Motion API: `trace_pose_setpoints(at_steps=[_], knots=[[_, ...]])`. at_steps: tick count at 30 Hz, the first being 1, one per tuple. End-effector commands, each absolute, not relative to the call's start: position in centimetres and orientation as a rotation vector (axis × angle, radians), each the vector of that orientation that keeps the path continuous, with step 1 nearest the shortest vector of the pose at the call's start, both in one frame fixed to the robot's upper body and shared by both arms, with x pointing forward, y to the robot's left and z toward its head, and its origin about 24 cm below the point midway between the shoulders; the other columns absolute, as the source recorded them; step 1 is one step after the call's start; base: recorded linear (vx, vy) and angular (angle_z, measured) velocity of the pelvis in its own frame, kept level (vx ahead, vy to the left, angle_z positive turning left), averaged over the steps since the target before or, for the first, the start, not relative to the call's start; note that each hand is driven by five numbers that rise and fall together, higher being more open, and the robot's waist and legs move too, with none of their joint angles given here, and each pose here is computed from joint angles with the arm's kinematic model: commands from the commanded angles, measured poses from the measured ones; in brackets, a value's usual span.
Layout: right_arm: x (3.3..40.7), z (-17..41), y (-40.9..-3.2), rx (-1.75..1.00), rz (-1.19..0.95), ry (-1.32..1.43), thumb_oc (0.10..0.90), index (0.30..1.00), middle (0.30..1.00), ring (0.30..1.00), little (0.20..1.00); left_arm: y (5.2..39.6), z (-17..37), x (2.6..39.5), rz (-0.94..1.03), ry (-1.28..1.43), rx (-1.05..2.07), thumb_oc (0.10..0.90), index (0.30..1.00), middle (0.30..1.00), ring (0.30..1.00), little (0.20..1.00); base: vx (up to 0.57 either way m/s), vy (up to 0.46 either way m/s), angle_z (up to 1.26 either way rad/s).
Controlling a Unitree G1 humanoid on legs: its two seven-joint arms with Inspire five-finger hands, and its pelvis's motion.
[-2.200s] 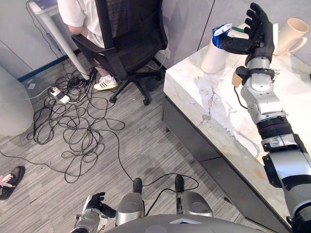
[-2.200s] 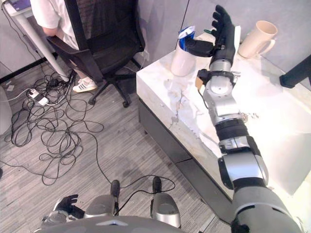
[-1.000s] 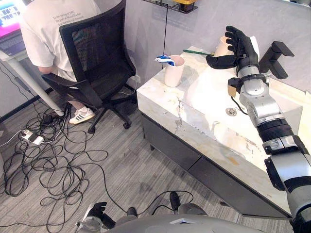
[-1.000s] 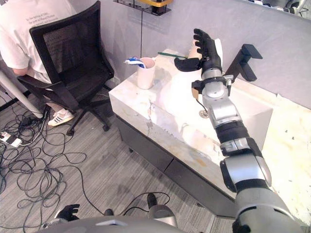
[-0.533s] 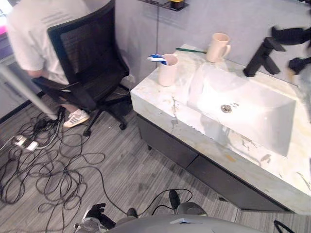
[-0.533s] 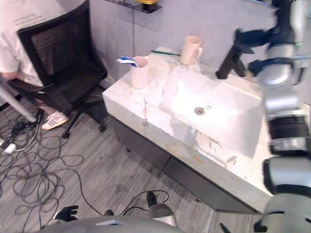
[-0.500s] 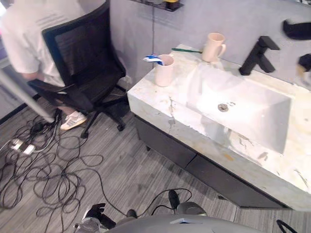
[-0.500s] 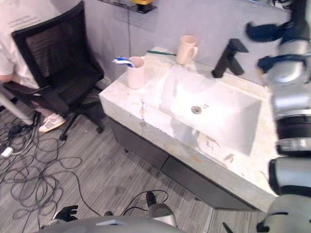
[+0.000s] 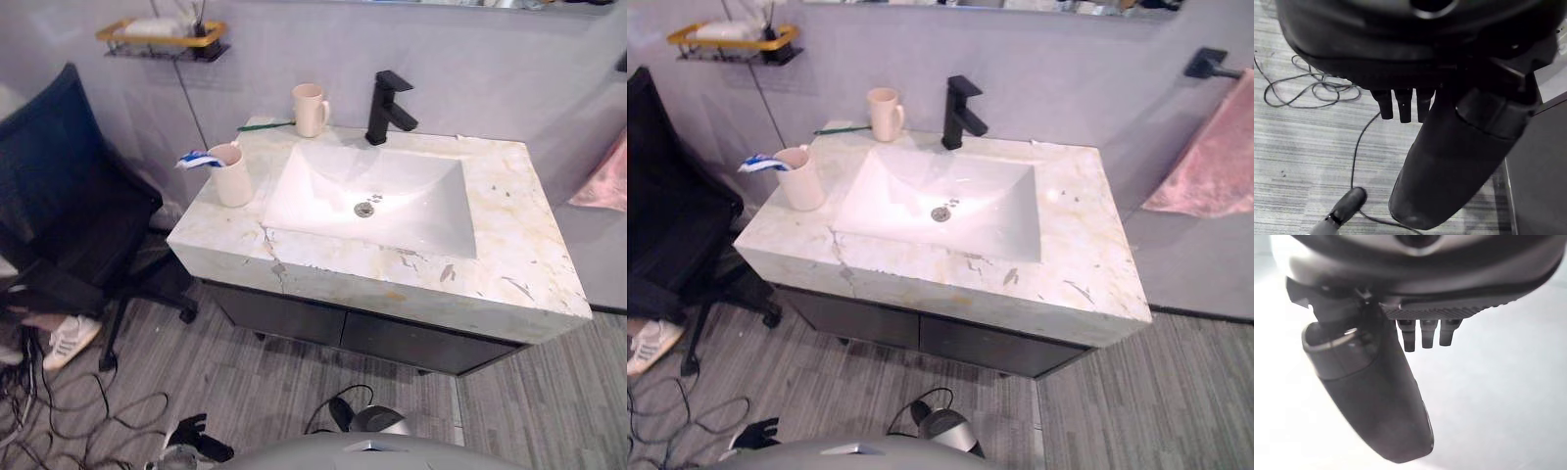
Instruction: Organize the bathroom.
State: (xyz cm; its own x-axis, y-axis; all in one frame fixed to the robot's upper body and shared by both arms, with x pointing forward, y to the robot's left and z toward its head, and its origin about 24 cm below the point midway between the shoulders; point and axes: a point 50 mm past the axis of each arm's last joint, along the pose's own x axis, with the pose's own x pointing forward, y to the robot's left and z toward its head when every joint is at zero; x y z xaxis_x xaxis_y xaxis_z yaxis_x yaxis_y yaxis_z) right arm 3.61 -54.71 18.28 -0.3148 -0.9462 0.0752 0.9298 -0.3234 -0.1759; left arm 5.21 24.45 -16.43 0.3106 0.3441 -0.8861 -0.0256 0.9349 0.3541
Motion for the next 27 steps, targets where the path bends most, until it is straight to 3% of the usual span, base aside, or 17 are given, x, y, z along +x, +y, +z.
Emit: trace_pose_setpoints(at_steps=[1, 10, 11, 14, 23, 27], knots=[[4.0, 20.1, -54.7, -0.232, -1.869, -0.001, 0.800, 0.900, 0.900, 0.900, 0.900, 27.3, -15.4, 6.4, 0.345, 1.171, 0.349, 0.800, 0.900, 0.900, 0.900, 0.900, -0.04, -0.018, -0.16], [3.2, 7.9, -52.4, 0.175, -1.787, 0.374, 0.800, 0.900, 0.900, 0.900, 0.900, 26.7, -15.3, 8.0, 0.326, 1.149, 0.348, 0.800, 0.900, 0.900, 0.900, 0.900, -0.03, -0.004, 0.11], [3.8, 2.2, -49.8, 0.320, -1.591, 0.558, 0.800, 0.900, 0.900, 0.900, 0.900, 26.5, -15.2, 8.8, 0.313, 1.138, 0.354, 0.800, 0.900, 0.900, 0.900, 0.900, -0.07, -0.014, 0.31], [4.5, -2.0, -46.9, 0.410, -1.406, 0.725, 0.800, 0.900, 0.900, 0.900, 0.900, 26.5, -15.1, 9.4, 0.302, 1.130, 0.360, 0.800, 0.900, 0.900, 0.900, 0.900, -0.04, -0.011, 0.30], [3.5, -10.3, -38.3, 0.525, -1.305, 1.077, 0.800, 0.900, 0.900, 0.900, 0.900, 25.8, -15.0, 10.8, 0.304, 1.117, 0.359, 0.800, 0.900, 0.900, 0.900, 0.900, -0.01, -0.012, 0.17], [4.0, -12.5, -34.8, 0.516, -1.126, 1.205, 0.800, 0.900, 0.900, 0.900, 0.900, 25.4, -15.2, 10.4, 0.312, 1.115, 0.351, 0.800, 0.900, 0.900, 0.900, 0.900, -0.01, -0.006, 0.03]])
